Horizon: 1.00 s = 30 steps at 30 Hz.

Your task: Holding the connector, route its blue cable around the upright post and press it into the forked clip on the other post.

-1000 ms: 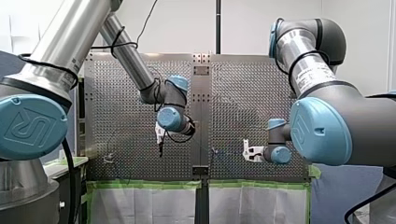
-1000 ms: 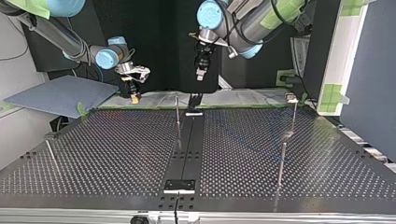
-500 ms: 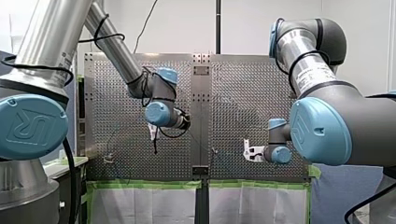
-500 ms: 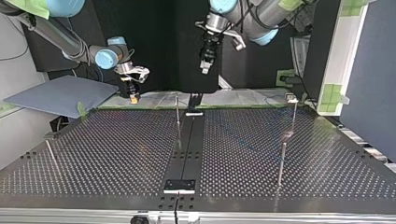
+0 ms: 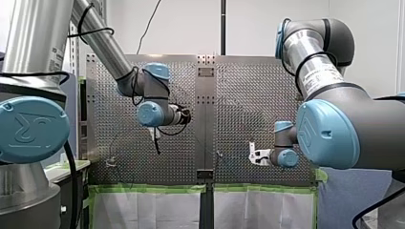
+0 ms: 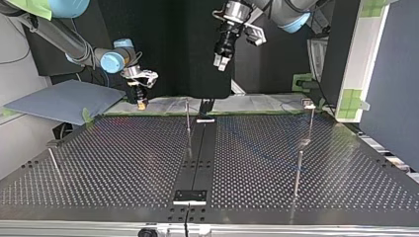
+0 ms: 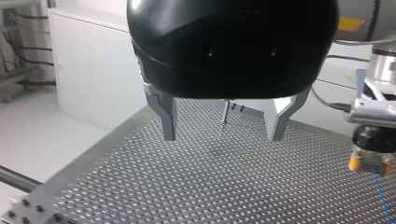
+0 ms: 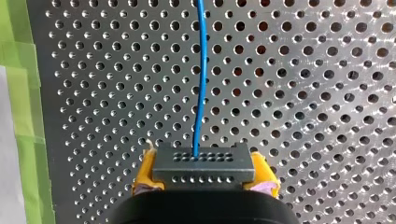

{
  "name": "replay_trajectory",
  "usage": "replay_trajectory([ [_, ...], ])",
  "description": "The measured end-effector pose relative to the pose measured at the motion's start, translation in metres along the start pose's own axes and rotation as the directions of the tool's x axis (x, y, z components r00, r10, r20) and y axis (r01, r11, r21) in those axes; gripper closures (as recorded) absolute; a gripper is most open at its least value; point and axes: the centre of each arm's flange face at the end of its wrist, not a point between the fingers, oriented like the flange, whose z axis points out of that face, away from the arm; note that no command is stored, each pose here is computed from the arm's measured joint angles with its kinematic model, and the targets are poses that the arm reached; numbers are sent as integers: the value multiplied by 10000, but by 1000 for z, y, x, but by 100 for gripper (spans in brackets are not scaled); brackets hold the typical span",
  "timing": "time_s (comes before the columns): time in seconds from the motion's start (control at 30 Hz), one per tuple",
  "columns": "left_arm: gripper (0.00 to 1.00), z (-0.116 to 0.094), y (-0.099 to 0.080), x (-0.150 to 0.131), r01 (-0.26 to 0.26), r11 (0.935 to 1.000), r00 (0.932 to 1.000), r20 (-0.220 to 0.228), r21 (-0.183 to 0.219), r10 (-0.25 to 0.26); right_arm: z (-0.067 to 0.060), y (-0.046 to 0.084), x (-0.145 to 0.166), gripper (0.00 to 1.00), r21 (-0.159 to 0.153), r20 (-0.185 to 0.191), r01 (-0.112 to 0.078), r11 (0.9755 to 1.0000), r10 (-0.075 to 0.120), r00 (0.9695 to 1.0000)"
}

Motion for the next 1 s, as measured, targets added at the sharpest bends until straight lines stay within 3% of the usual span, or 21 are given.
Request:
replay_trajectory([
  [0.2,7,-17,3,-9,121,9998,9988,473,142,-127,0,2,1,98,-118,5,64,9999,-64,10000],
  [0.33,7,-26,11,-9,44,10000,9983,584,-14,-43,1,3,2,98,-231,11,170,9996,-169,9999],
  [0.67,7,-50,37,28,-308,9990,9995,59,-332,310,0,5,16,98,-314,197,637,9975,-631,9978],
  [1.0,7,-75,51,42,-432,9981,9987,-275,-440,420,-2,7,59,98,-398,-147,657,9970,-664,9977],
])
